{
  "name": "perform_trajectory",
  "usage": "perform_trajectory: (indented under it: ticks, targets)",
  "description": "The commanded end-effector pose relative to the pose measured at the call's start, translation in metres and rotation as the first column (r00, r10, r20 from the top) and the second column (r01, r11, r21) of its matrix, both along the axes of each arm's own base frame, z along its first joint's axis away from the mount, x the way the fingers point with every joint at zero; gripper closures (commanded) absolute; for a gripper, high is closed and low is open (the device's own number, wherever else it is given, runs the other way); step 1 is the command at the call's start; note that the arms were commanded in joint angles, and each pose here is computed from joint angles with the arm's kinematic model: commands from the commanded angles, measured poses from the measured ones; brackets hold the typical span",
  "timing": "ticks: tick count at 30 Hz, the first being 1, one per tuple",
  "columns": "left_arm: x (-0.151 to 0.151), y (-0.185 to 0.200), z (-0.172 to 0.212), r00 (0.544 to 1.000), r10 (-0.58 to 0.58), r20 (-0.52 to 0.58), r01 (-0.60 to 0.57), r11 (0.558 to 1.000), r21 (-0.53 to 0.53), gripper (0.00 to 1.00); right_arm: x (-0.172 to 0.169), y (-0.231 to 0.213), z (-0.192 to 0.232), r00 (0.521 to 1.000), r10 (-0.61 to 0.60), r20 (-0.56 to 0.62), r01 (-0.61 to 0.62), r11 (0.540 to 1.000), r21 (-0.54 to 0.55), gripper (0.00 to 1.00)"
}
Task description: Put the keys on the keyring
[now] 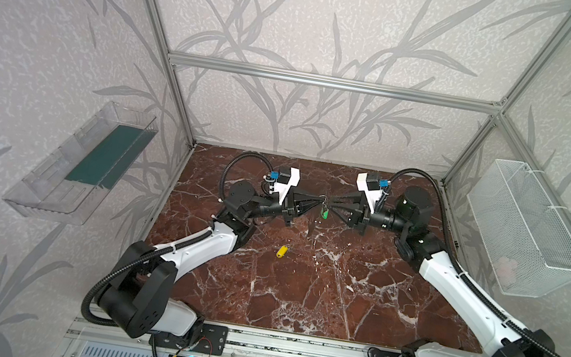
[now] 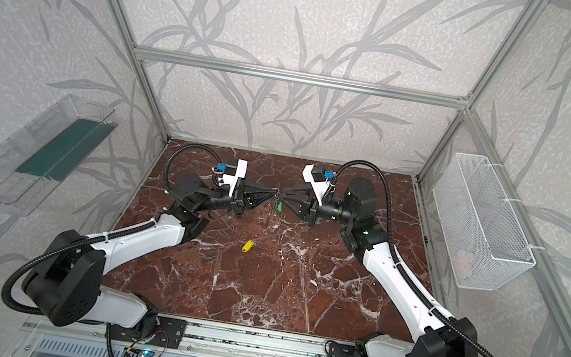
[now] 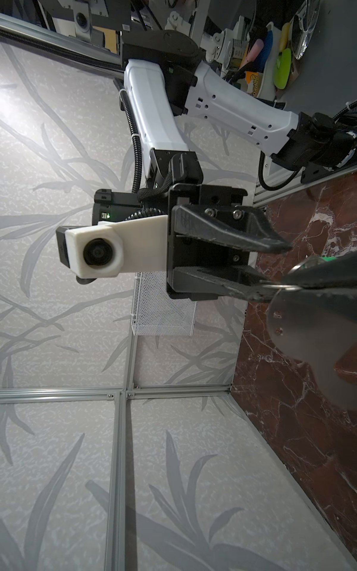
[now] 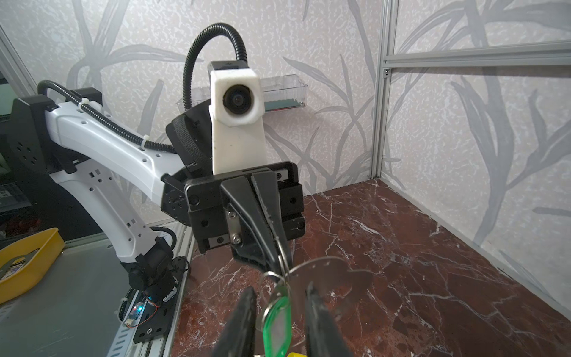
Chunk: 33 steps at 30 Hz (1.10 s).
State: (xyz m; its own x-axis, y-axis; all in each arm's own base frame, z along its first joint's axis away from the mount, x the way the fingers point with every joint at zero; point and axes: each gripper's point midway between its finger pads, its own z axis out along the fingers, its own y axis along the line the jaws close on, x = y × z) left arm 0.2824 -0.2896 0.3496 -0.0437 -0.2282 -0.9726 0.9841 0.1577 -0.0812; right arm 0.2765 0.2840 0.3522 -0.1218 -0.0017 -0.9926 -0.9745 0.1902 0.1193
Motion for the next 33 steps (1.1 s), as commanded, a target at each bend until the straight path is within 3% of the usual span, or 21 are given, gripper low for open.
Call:
perform_trajectory:
  ticks: [1,14,33]
  targets:
    - [-0.013,0.003,0.017,0.998,-0.024,0.058,0.026,0.999,-0.031,1.0,-0.001,0.001,0.011,0.999,0.004,0.041,-0.005,1.0,0.025,0.72]
    - [-0.016,0.002,0.02,0.997,-0.05,0.059,0.052,0.998,-0.037,1.0,-0.003,0.006,0.011,0.998,0.05,0.027,-0.051,0.998,0.033,0.84]
    - [-0.015,-0.002,0.018,0.995,-0.096,0.028,0.097,0.995,-0.027,1.0,-0.005,0.011,0.015,0.996,0.083,0.03,-0.085,0.995,0.045,0.87]
